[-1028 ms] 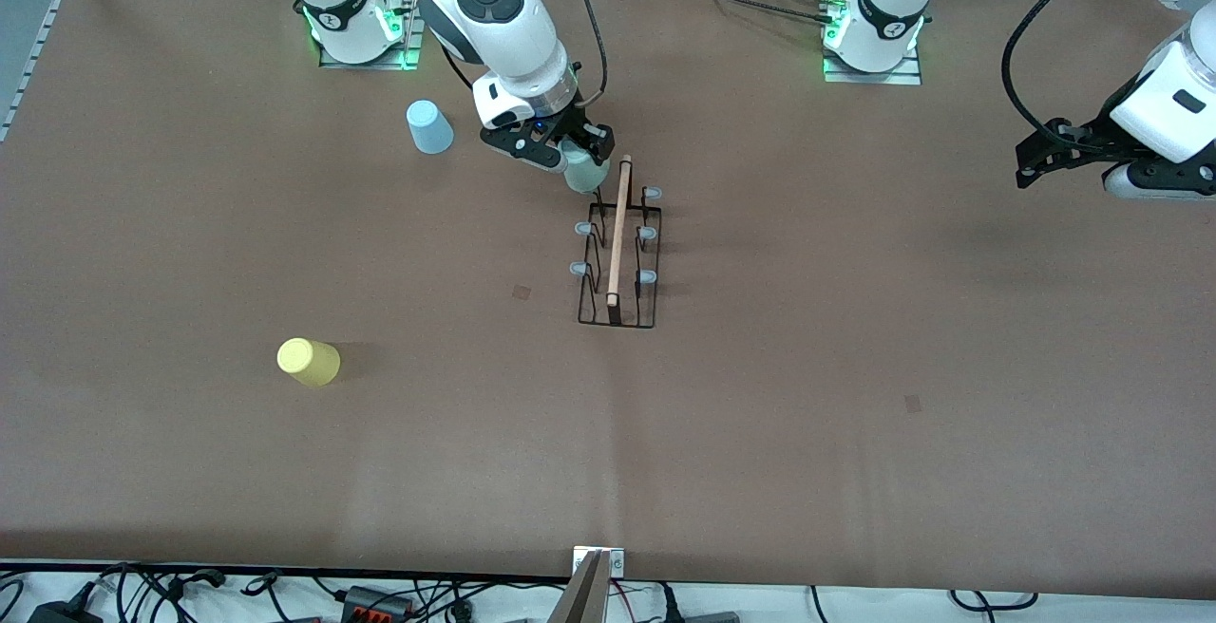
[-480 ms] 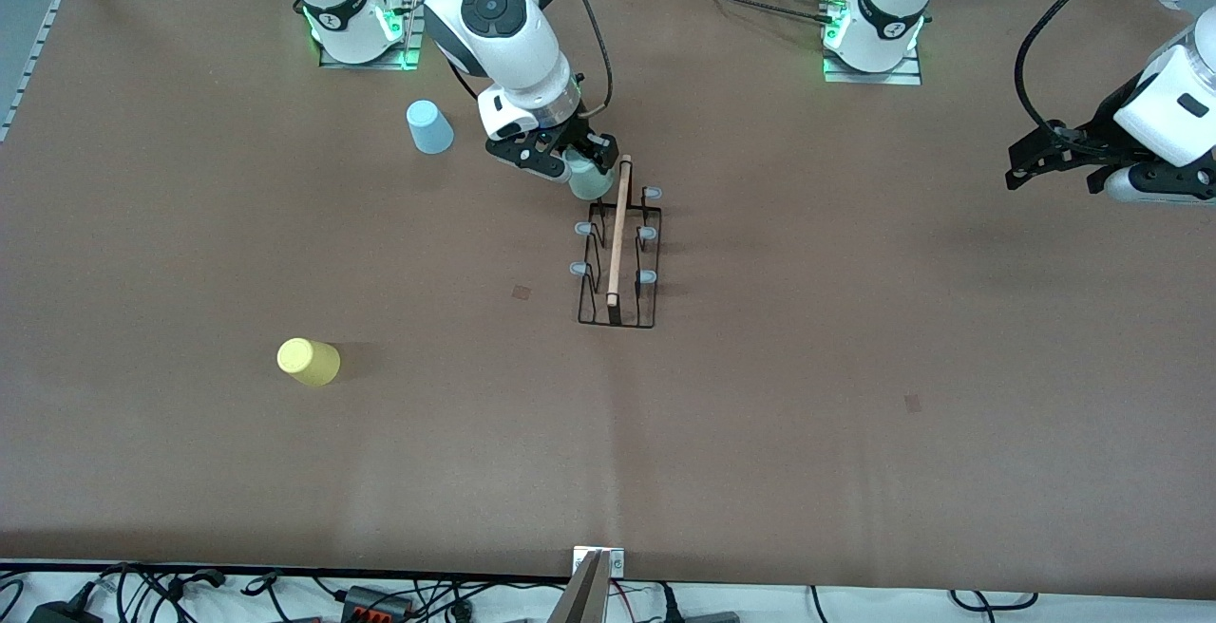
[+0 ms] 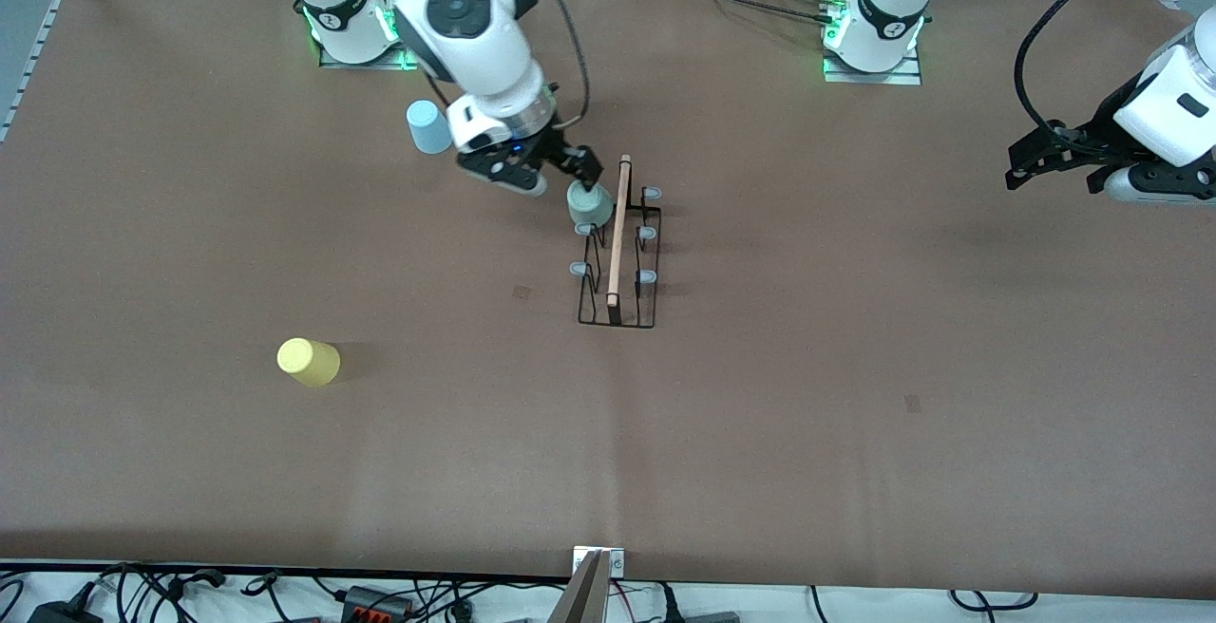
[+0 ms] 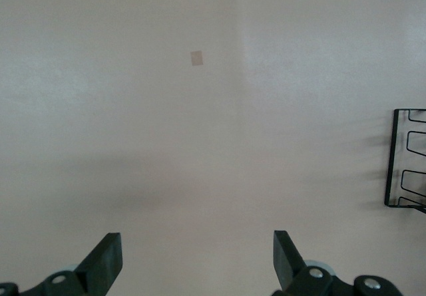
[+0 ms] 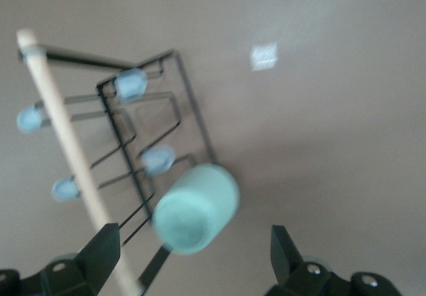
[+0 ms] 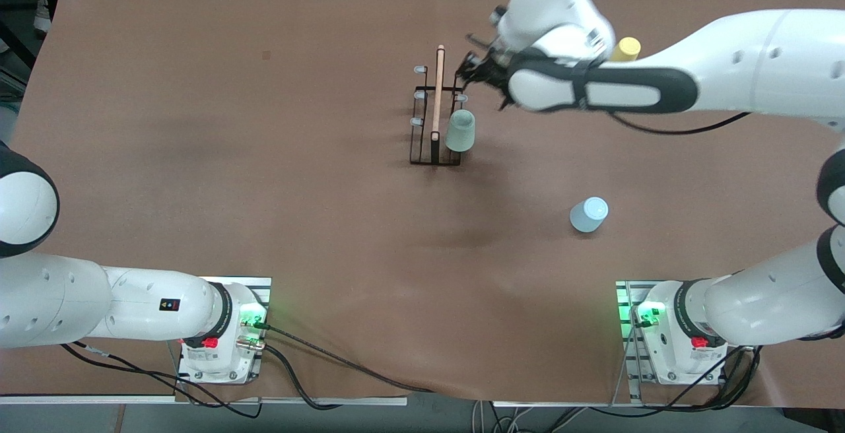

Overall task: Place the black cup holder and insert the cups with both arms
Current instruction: 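Move the right gripper back toward the yellow cup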

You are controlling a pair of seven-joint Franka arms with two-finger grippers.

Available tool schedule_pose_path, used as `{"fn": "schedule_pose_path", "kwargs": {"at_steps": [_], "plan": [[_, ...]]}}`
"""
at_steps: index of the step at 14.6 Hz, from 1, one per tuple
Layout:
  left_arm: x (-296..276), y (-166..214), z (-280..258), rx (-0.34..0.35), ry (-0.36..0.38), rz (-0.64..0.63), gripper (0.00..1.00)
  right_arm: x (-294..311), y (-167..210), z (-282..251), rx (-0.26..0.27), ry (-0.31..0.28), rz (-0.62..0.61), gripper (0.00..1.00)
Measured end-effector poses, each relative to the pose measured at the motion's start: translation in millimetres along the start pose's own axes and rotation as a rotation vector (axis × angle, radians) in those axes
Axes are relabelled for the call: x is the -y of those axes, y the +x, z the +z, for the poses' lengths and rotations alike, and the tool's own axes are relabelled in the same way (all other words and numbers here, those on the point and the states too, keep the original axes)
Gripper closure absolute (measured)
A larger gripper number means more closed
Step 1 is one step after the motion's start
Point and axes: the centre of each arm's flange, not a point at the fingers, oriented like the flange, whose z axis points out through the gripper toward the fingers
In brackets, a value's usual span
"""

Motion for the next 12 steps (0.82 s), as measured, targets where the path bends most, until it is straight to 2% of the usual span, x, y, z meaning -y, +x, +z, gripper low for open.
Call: {"fn": "schedule_pose_path", "kwargs": {"at_steps": [3, 8, 10, 12], "plan": [[0, 0, 0, 0.0, 0.0, -0.001, 0.0, -64, 77, -39, -0.022, -0.067, -0.147, 0.0], [0, 0, 0, 0.001, 0.0, 0.0, 0.0, -206, 203, -35, 0.015, -0.111, -0.444, 0.0], [0, 0, 0, 0.001, 0.0, 0.001, 0.0, -237, 234, -19, -0.032, -0.132, -0.559, 0.0], [-1, 0, 0, 0.001, 0.0, 0.001, 0.0, -251, 250, 8, -0.068, -0.195, -0.634, 0.0]]}}
